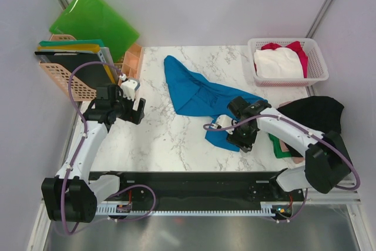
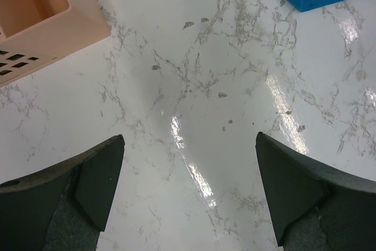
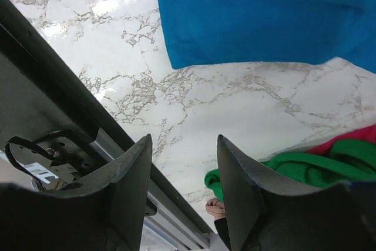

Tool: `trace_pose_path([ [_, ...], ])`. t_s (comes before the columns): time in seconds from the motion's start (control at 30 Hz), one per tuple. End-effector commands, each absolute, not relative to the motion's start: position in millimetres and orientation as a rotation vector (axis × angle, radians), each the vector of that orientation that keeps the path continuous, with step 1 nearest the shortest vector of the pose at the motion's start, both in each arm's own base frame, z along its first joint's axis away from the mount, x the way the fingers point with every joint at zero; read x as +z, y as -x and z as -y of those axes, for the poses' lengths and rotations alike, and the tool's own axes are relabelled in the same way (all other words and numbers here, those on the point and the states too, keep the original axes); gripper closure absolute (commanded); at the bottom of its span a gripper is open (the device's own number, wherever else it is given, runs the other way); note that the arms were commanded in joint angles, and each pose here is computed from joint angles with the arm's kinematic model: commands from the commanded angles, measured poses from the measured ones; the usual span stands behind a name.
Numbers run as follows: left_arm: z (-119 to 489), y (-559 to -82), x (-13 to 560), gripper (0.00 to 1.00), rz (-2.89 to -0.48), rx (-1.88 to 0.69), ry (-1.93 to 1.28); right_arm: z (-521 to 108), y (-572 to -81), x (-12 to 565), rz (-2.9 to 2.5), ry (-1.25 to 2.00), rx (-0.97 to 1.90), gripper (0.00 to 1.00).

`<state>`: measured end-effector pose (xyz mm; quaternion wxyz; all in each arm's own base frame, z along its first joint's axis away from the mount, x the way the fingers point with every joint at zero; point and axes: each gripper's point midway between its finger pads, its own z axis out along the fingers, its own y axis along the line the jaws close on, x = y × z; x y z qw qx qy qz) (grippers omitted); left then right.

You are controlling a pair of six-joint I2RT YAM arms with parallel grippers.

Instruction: Fold and stack the t-shirts

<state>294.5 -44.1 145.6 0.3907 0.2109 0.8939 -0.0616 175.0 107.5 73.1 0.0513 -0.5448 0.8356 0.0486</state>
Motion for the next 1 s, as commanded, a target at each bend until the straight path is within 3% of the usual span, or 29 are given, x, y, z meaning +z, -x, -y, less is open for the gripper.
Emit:
trace_pose_path([
  [0.0, 46.5, -298.6, 159.5, 0.0, -2.235, -0.162, -0.529, -119.5, -181.8, 58.4, -2.523, 1.719, 0.167, 0.45],
  [0.67, 43.6, -299.0, 157.7, 0.0, -2.241, -0.139, -0.529, -152.9, -189.7, 13.7, -2.534, 1.784, 0.232, 0.44],
  [0.7, 43.1, -298.7, 157.9, 0.0, -2.241, -0.138, -0.528, -152.9, -189.4, 12.3, -2.532, 1.786, 0.234, 0.48],
  [0.77, 43.6, -299.3, 158.7, 0.0, -2.239, -0.139, -0.529, -152.1, -188.8, 10.2, -2.538, 1.789, 0.232, 0.65],
  [0.8, 43.2, -299.4, 157.9, 0.0, -2.241, -0.138, -0.528, -152.5, -187.4, 9.6, -2.542, 1.786, 0.241, 0.83],
  [0.83, 43.6, -299.4, 157.9, 0.0, -2.242, -0.14, -0.53, -153.0, -186.9, 10.3, -2.543, 1.782, 0.246, 0.95],
  [0.87, 43.1, -299.5, 157.9, 0.0, -2.242, -0.138, -0.53, -152.8, -186.9, 12.1, -2.543, 1.774, 0.244, 1.0],
  [0.97, 43.3, -299.3, 156.0, 0.0, -2.246, -0.141, -0.531, -161.3, -187.6, 35.4, -2.496, 1.763, 0.269, 1.0],
])
